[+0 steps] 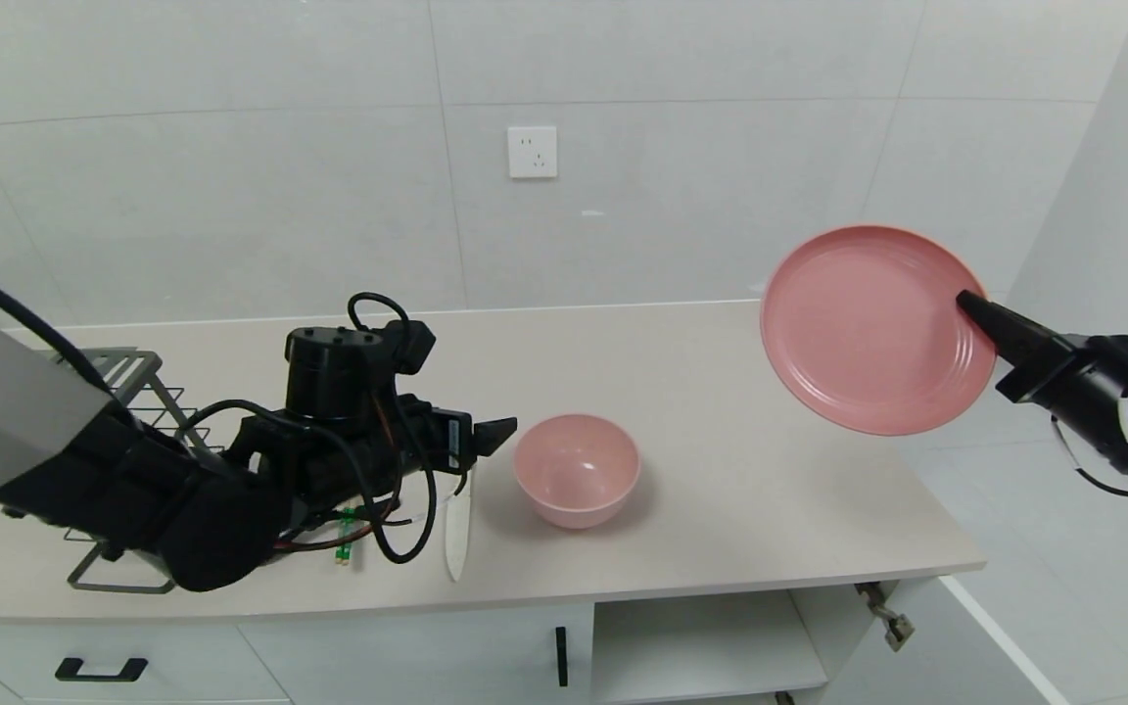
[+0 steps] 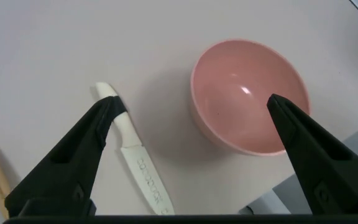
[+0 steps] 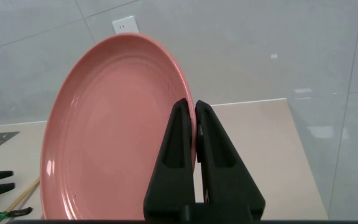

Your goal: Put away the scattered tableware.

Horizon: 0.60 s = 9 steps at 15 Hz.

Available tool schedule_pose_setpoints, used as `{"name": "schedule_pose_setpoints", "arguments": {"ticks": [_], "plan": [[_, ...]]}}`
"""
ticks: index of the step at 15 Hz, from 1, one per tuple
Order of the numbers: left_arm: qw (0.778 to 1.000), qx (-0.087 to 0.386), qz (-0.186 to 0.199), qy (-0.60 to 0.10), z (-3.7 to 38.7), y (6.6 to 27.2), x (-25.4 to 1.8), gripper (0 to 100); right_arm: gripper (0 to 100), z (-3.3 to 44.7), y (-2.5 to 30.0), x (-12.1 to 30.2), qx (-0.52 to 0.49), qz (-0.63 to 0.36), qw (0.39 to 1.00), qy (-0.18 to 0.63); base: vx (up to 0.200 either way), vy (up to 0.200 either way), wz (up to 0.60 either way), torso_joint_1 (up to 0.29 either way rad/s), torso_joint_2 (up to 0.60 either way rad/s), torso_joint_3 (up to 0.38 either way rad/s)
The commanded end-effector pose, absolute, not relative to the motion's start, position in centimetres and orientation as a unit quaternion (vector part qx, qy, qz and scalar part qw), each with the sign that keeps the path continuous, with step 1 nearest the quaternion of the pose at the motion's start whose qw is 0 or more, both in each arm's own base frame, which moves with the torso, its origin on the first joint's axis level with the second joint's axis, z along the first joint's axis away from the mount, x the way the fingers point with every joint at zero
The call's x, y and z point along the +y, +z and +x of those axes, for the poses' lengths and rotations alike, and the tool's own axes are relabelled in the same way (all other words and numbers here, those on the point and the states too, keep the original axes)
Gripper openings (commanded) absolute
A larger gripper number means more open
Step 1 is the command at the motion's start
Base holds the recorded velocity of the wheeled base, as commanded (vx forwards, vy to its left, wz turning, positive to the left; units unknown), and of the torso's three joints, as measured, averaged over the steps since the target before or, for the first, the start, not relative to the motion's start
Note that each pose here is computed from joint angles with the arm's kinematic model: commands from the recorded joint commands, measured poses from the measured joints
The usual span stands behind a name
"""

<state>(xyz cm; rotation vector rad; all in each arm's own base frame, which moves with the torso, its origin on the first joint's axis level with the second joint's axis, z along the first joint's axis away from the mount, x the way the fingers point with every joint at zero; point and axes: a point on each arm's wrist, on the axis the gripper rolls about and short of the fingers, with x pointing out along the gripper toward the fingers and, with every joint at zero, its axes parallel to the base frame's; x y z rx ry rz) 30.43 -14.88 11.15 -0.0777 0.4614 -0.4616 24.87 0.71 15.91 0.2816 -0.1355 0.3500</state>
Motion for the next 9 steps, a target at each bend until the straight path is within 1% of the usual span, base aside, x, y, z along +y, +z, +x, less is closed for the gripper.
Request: {"name": "schedule_pose_setpoints", "arguments": {"ticks": [1, 7, 9], "plan": [[0.944, 0.236, -0.036, -0.226, 31.8, 10.0, -15.6, 100, 0, 24.9, 15.9, 1.1, -0.066, 0.140, 0.971, 0.180, 0.000, 0.000, 0.00, 0.000, 0.00, 0.000], [0.941, 0.247, -0.035, -0.230, 33.9, 8.0, -16.8, 100, 0, 24.8, 15.8, 1.2, -0.065, 0.140, 0.971, 0.183, 0.000, 0.000, 0.00, 0.000, 0.00, 0.000], [0.937, 0.258, -0.033, -0.233, 34.5, 6.9, -17.5, 100, 0, 24.8, 15.8, 1.2, -0.064, 0.140, 0.971, 0.183, 0.000, 0.000, 0.00, 0.000, 0.00, 0.000]]}}
